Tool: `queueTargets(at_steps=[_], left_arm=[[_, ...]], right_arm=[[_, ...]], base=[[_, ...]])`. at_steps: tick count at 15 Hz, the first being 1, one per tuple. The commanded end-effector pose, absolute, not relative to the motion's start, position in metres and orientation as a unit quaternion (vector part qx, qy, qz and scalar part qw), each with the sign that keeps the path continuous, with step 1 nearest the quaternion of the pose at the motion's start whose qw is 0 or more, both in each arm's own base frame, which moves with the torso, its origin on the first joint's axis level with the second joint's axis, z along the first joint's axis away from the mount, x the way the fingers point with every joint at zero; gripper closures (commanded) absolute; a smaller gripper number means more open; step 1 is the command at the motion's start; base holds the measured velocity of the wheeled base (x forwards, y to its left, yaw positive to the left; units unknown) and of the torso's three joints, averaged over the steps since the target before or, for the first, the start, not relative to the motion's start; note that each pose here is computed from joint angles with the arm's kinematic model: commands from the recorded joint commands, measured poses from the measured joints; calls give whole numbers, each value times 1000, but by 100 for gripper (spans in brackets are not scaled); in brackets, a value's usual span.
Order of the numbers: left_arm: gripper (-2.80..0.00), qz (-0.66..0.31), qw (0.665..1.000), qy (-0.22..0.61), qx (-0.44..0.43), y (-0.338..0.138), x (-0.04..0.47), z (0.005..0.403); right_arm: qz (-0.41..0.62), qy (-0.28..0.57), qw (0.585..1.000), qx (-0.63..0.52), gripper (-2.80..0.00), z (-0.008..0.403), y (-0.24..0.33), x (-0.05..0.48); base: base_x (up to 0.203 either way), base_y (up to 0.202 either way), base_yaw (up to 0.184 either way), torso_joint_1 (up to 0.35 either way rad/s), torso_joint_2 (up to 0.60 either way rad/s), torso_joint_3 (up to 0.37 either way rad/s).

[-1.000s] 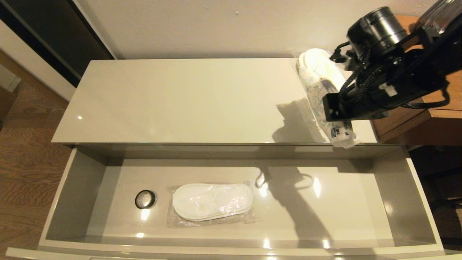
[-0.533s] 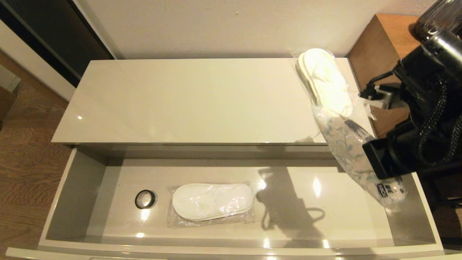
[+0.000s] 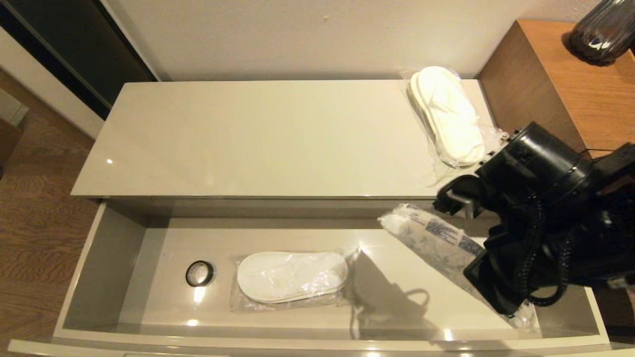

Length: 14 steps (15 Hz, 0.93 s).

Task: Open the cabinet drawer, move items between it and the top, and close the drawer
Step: Put the tissue in the drawer

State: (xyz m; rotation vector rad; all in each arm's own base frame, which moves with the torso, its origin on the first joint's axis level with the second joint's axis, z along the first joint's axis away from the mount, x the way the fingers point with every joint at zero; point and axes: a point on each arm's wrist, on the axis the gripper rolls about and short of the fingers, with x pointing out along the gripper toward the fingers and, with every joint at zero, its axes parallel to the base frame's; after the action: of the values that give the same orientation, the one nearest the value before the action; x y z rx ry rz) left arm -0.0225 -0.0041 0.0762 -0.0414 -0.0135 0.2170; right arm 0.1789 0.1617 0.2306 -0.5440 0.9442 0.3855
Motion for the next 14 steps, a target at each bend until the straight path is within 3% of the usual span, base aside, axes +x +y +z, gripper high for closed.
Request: queueTargets(at_steps=[1,5,14], left_arm=[[0,108,994,-25,-19,-5,-25,75],[0,108,994,-25,-19,-5,-25,75],[0,108,994,-25,-19,-5,-25,75]], right_arm=[[185,474,811,-288,0,201,183,191],[184,477,806,-298,0,153,219,222],[150,402,873,-233,0,100,256,277]], base=[[0,0,0,0,0,0],[0,0,0,0,0,0],[0,0,0,0,0,0]])
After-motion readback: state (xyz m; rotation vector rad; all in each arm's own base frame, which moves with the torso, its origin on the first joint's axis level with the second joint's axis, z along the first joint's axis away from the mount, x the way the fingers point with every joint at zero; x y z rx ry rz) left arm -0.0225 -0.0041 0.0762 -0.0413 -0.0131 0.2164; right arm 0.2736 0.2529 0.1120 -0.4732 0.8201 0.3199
